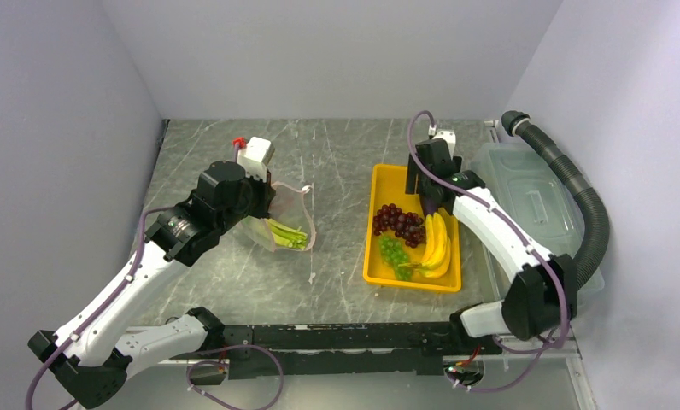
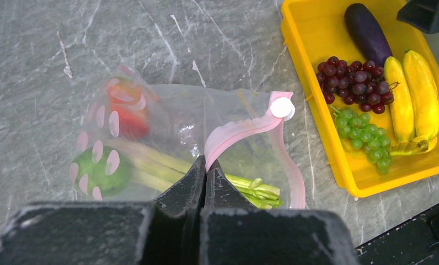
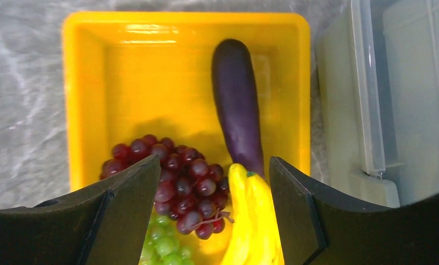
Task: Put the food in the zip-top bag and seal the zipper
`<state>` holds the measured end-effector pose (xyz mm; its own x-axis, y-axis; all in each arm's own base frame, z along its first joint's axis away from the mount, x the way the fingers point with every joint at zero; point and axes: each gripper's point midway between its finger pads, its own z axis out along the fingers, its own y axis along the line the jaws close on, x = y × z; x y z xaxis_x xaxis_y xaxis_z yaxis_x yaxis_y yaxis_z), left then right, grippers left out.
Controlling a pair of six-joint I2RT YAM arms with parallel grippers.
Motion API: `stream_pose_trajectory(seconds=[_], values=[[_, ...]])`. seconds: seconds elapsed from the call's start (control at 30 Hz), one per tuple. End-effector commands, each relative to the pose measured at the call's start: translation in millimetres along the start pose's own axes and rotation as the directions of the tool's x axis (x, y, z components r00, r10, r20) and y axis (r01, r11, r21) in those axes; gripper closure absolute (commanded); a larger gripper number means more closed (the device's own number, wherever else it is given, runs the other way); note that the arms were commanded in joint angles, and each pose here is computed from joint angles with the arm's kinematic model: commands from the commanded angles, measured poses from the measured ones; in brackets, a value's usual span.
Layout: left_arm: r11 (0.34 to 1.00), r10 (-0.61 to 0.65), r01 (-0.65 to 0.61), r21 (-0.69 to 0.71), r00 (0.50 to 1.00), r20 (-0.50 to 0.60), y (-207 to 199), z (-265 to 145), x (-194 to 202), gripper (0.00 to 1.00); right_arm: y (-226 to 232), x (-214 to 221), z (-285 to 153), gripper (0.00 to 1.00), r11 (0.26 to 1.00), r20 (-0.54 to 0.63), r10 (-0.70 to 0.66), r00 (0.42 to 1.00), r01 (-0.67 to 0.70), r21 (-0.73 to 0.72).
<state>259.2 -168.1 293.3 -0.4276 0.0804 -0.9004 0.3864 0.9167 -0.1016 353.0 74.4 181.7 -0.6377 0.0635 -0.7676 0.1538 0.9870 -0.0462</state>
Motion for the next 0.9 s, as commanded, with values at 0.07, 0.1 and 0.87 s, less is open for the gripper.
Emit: stream_pose_trajectory(seconds=[0.07,0.1,0.87], values=[[1.0,-0.019,0.018,0.005,0.999,0.051,0,-5,-14,1.0,-18,14,45,0.23,0.998,-0.08,0.045,0.996,-0.042,0.037],[1.0,-0.018,0.018,0.005,0.999,0.049,-1,-5,-13,1.0,-20,18,52,0.22,0.998,-0.094,0.052,0.994,-0.049,0.042],[1.0,-0.016,0.016,-0.003,0.999,0.051,1,-5,-13,1.0,-28,73,131,0.2,0.997,-0.28,0.06,0.958,-0.041,0.072]])
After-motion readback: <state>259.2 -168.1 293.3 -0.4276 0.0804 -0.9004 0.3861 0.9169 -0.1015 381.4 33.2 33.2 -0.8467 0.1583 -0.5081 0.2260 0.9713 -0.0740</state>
